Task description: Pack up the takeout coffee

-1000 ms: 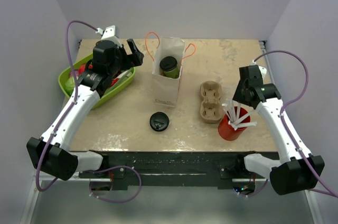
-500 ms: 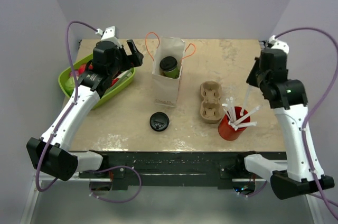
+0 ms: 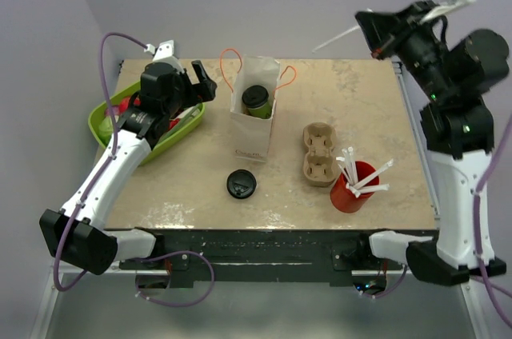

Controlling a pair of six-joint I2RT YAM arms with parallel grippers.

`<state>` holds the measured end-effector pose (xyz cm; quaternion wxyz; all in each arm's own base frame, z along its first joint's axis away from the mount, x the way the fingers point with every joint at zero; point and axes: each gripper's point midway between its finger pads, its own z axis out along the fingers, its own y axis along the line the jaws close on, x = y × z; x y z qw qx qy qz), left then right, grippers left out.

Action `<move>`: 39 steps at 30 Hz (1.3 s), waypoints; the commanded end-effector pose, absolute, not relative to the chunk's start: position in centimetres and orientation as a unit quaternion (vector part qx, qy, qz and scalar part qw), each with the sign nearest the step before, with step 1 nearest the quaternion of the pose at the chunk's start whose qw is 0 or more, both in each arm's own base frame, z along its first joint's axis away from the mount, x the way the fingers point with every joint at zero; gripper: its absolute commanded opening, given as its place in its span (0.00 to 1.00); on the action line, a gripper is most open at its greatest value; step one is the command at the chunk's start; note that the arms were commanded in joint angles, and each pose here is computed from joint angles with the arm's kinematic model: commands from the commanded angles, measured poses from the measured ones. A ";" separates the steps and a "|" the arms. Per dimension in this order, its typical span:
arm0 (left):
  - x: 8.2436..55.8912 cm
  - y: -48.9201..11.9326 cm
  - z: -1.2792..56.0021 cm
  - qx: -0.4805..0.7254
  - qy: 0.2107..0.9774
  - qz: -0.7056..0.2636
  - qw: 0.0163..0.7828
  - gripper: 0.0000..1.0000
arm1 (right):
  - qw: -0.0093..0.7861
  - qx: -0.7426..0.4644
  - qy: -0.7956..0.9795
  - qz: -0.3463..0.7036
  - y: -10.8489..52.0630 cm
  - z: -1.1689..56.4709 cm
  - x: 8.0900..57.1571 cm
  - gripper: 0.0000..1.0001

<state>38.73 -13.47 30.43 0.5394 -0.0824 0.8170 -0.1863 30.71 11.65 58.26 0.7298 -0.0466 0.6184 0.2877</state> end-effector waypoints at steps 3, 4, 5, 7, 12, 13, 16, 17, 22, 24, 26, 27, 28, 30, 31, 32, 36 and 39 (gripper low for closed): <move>38.3 -13.0 32.8 -0.082 0.797 -0.189 0.568 1.00 | 0.670 -0.229 0.582 0.400 23.5 59.3 32.7 0.00; 38.2 -12.9 32.9 -0.084 0.797 -0.187 0.568 1.00 | 0.625 -0.236 0.630 0.396 25.5 55.4 35.0 0.00; 38.2 -12.8 32.9 -0.085 0.797 -0.186 0.568 1.00 | 0.613 -0.239 0.642 0.394 26.4 54.5 35.3 0.00; 38.1 -12.7 33.1 -0.087 0.796 -0.185 0.570 1.00 | 0.574 -0.244 0.675 0.395 28.8 51.5 35.9 0.00; 37.7 -12.8 33.8 -0.089 0.792 -0.194 0.572 1.00 | 0.541 -0.257 0.730 0.330 30.9 45.9 36.6 0.00; 37.6 -12.7 33.9 -0.090 0.791 -0.194 0.573 1.00 | 0.526 -0.256 0.741 0.328 31.0 44.6 36.6 0.00; 37.4 -12.5 34.1 -0.094 0.789 -0.194 0.576 1.00 | 0.492 -0.269 0.760 0.330 31.9 41.2 35.8 0.11; 37.3 -12.4 34.2 -0.095 0.789 -0.192 0.576 0.99 | 0.487 -0.278 0.761 0.327 32.0 40.6 35.6 0.25; 37.4 -12.3 34.6 -0.100 0.789 -0.190 0.576 1.00 | 0.489 -0.256 0.785 0.281 30.4 39.4 36.5 0.92; 37.4 -12.2 34.5 -0.100 0.790 -0.188 0.575 1.00 | 0.510 -0.238 0.782 0.269 29.6 40.4 37.0 0.98; 37.4 -12.3 34.3 -0.099 0.793 -0.187 0.572 1.00 | 0.531 -0.193 0.783 0.259 27.5 41.5 38.5 0.98; 37.4 -12.4 34.1 -0.098 0.795 -0.189 0.568 1.00 | 0.544 -0.178 0.775 0.269 26.5 42.5 38.9 0.98; 37.3 -12.4 34.1 -0.098 0.797 -0.188 0.566 1.00 | 0.542 -0.148 0.774 0.293 25.6 43.0 39.3 0.98; 37.3 -12.0 33.9 -0.111 0.800 -0.179 0.562 1.00 | 0.552 -0.095 0.762 0.325 21.3 43.2 42.0 0.98; 37.2 -11.7 33.5 -0.115 0.805 -0.172 0.556 1.00 | 0.562 -0.075 0.753 0.333 19.6 44.0 42.2 0.98; 37.0 -11.6 33.3 -0.117 0.807 -0.169 0.554 1.00 | 0.571 -0.027 0.765 0.298 15.6 42.5 44.0 0.98; 36.7 -10.6 30.6 -0.140 0.823 -0.143 0.532 1.00 | 0.608 0.092 0.774 0.153 6.1 39.4 44.7 0.98; 36.3 -9.8 28.3 -0.160 0.837 -0.121 0.509 1.00 | 0.628 0.167 0.757 0.067 0.1 36.7 42.3 0.98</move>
